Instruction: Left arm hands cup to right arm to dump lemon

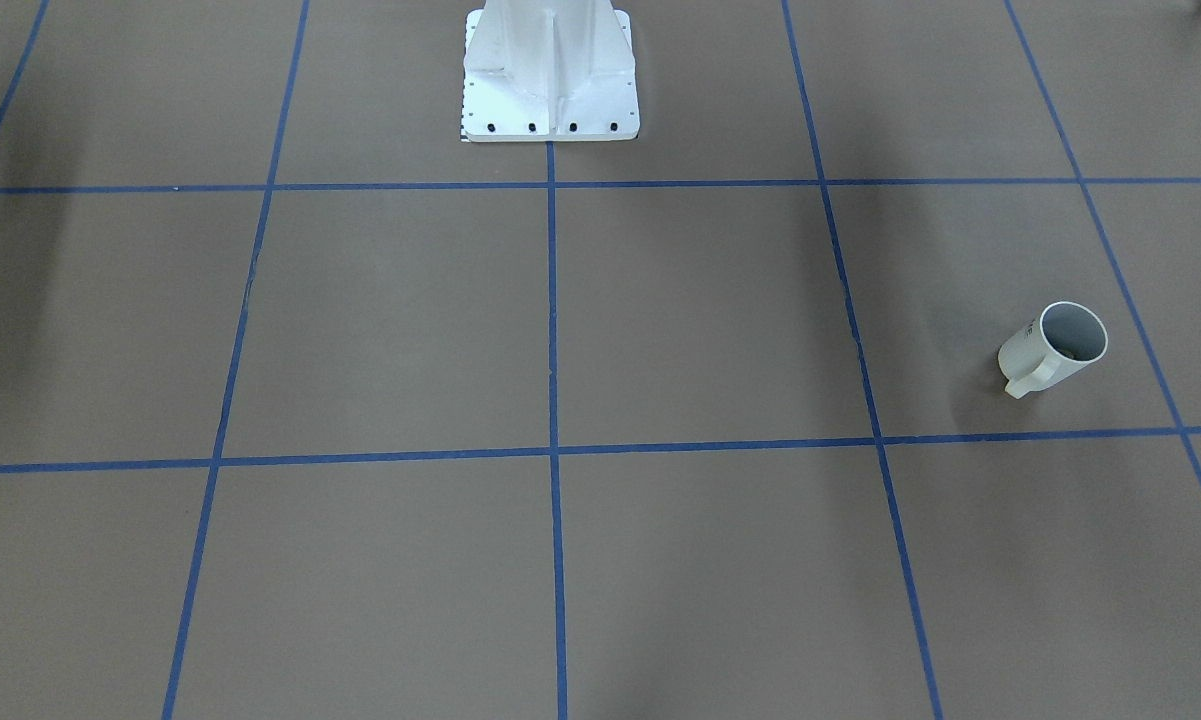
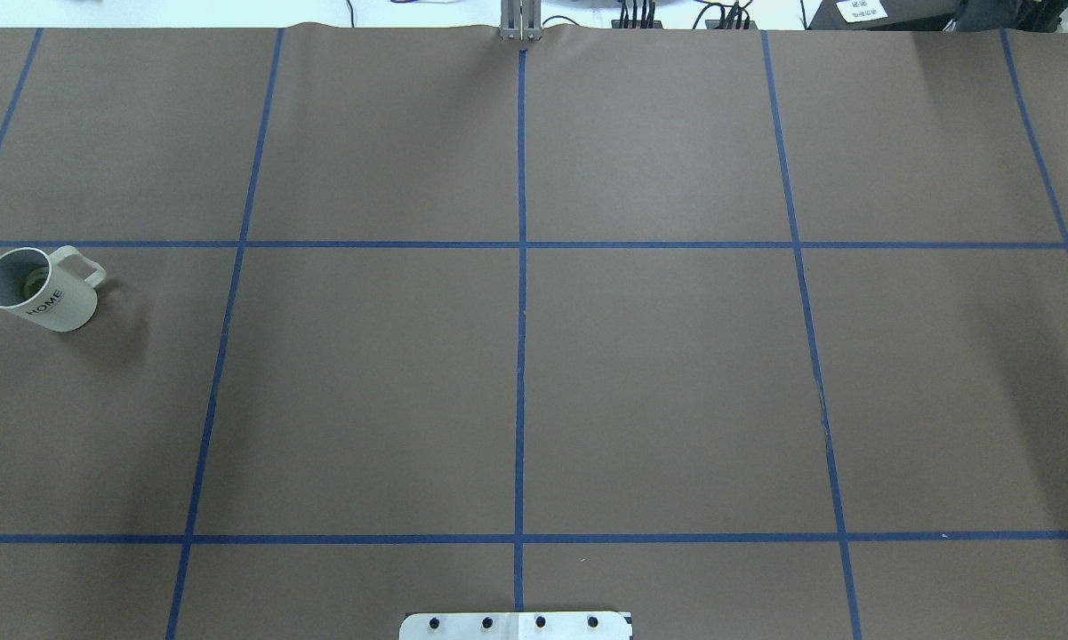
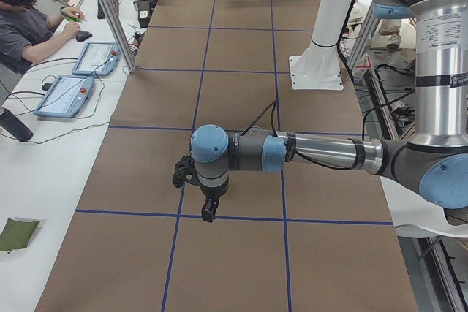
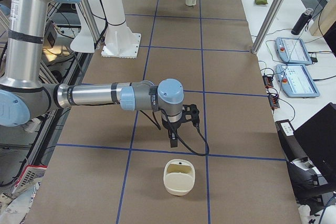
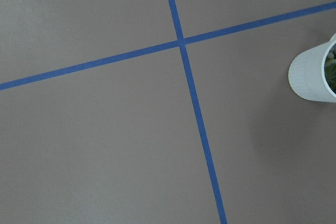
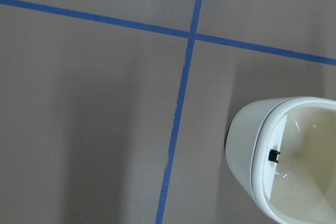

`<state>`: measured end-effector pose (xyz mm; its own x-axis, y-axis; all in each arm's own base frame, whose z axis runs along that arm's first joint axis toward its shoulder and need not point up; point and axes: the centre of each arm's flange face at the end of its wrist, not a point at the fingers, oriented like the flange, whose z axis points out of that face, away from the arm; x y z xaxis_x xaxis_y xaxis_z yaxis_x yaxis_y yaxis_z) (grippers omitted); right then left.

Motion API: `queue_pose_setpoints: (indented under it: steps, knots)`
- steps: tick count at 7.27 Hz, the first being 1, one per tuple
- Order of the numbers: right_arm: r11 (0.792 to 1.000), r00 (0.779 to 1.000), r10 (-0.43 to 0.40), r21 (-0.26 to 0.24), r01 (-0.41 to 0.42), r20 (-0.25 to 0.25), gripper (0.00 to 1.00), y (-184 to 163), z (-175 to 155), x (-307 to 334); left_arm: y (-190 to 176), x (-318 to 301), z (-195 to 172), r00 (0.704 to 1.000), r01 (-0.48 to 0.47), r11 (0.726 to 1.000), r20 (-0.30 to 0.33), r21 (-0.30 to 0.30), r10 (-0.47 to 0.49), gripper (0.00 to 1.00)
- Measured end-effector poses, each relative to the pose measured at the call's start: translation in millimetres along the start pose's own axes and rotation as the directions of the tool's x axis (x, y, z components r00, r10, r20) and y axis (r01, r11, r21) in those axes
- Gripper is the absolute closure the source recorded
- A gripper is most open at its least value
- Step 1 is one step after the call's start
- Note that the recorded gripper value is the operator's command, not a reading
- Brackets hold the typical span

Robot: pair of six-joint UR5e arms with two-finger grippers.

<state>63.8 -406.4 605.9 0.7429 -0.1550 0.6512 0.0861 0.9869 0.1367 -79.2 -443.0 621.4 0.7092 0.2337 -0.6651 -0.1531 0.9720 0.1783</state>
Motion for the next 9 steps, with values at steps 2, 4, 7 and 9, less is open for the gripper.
queue_pose_setpoints:
  steps: [2,4,7,9]
  knots:
    - [1.000,1.000,-0.007,0.005,0.007,0.002,0.00,-2,-2,-2,-2,2,-2,1.000,-0.005,1.000,-0.001,0.004,0.005,0.00]
    - [0.997,0.998,-0.056,0.059,0.056,0.008,0.00,-9,-10,-14,-10,9,-10,1.000,-0.021,1.000,0.003,0.023,0.021,0.00]
    - [0.966,0.974,-0.224,0.141,0.216,0.042,0.00,-38,-8,-62,-38,23,-26,0.996,-0.089,0.992,0.015,0.086,0.088,0.00]
    - [0.930,0.936,-0.345,0.162,0.331,0.068,0.00,-83,-2,-125,-44,27,-22,0.994,-0.106,0.990,-0.008,0.093,0.107,0.00]
